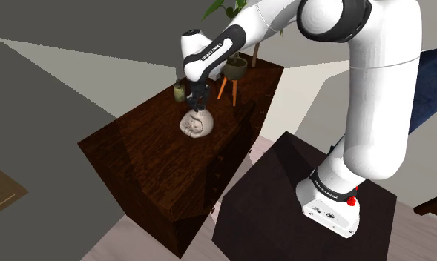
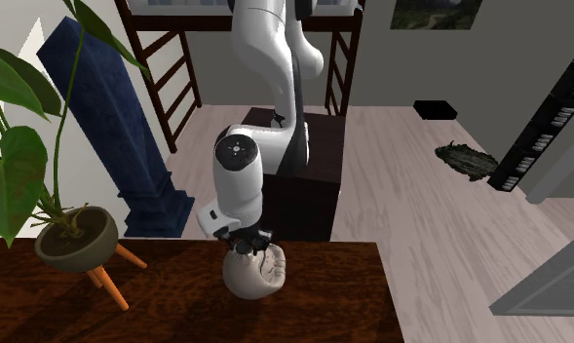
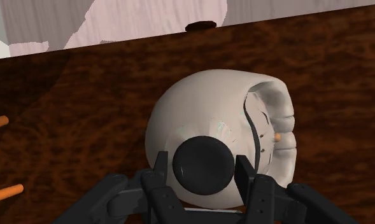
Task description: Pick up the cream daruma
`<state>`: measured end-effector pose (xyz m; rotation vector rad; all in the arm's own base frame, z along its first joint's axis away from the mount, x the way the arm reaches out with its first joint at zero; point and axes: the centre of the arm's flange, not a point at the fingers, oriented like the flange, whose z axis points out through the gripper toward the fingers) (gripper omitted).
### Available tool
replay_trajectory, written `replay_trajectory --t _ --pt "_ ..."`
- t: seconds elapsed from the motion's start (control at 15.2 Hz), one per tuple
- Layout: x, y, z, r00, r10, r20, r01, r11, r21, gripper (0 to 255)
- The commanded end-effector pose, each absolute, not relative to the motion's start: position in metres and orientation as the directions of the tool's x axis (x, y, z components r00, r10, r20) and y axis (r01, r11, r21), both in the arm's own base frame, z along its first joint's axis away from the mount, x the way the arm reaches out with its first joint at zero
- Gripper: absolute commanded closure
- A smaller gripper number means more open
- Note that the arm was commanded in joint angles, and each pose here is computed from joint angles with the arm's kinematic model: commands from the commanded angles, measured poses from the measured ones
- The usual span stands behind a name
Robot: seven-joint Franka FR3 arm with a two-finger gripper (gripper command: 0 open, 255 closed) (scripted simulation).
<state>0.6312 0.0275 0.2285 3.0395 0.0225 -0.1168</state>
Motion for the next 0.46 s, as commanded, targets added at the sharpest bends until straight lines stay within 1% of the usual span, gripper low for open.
replay_trajectory --t 0.0,0.26,0.4 --pt "0.63 0.027 0.241 0.997 0.011 -0.075 0.018 -0.995 0.099 255" --pt "0.63 0.027 0.262 0.997 0.011 -0.075 0.018 -0.995 0.099 255" --pt "0.63 0.027 0.263 0.997 0.011 -0.075 0.018 -0.995 0.099 255"
